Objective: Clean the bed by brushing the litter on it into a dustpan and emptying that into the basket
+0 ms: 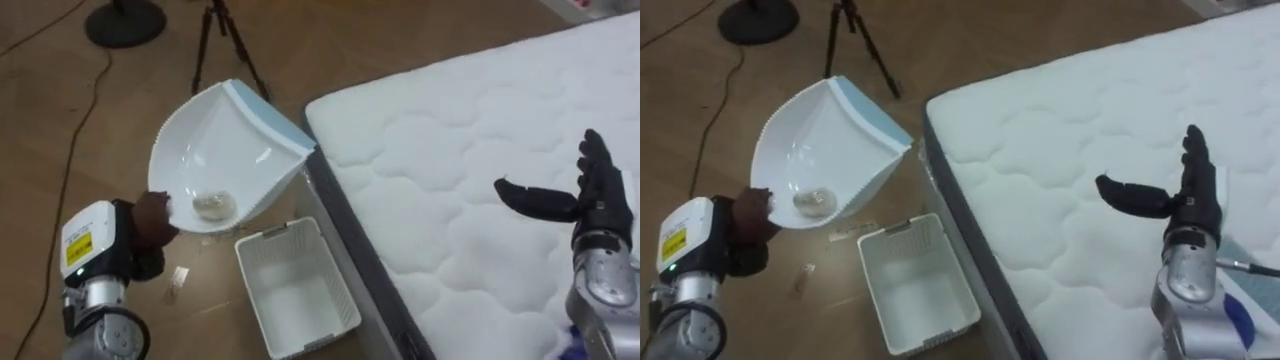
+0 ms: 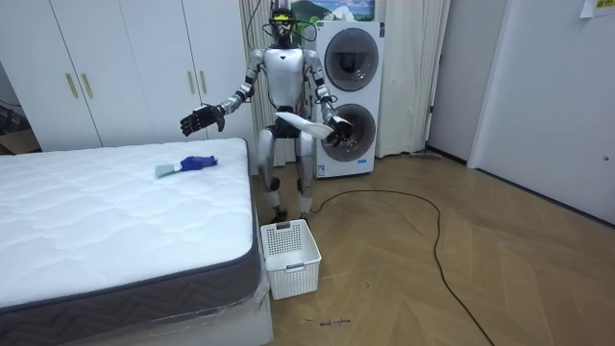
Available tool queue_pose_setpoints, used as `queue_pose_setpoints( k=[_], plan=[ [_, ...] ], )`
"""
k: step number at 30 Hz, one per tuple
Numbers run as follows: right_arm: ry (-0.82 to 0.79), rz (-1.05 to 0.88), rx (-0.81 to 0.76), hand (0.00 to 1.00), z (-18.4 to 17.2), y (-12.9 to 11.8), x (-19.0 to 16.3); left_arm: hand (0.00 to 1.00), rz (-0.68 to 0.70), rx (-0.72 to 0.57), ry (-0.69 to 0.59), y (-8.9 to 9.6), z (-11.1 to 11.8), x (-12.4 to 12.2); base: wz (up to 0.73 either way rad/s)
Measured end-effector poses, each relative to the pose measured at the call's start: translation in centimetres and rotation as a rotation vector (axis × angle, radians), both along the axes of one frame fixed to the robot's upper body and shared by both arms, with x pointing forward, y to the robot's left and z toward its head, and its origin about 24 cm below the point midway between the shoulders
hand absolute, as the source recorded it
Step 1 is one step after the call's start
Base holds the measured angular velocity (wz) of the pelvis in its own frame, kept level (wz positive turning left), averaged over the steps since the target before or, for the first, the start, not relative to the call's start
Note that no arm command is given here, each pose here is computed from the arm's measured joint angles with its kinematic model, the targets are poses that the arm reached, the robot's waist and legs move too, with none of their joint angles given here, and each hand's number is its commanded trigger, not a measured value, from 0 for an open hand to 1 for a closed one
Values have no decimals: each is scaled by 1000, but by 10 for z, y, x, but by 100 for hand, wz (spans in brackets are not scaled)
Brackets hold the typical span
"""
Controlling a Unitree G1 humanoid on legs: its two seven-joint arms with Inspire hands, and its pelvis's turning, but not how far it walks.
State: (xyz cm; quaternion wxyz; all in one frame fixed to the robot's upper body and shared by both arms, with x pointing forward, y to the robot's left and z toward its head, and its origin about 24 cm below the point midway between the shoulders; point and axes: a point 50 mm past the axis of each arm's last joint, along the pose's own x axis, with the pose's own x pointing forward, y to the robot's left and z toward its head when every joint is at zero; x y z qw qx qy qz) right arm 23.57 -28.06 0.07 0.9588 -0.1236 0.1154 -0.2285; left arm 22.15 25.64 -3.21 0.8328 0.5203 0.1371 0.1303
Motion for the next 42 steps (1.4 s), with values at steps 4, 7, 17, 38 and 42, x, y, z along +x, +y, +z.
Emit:
queue_pose_setpoints(
  k=[4, 7, 17, 38, 42],
  plan=[
    [44, 18, -24, 0, -9, 2, -9, 100, -47, -22, -2, -9, -2, 1, 93],
    [67, 40, -29, 0, -13, 3, -13, 100, -54, -30, -3, -10, -2, 1, 53],
    [147, 107, -8, 0, -27, 5, -30, 100, -72, -35, 10, -10, -2, 2, 41],
    [141, 180, -40, 0, -36, 14, -12, 100, -141, 142, 72, 20, 6, 45, 22],
    [146, 197, -52, 0, -37, 19, -10, 100, -223, 249, 65, 19, 19, 60, 9]
  ],
)
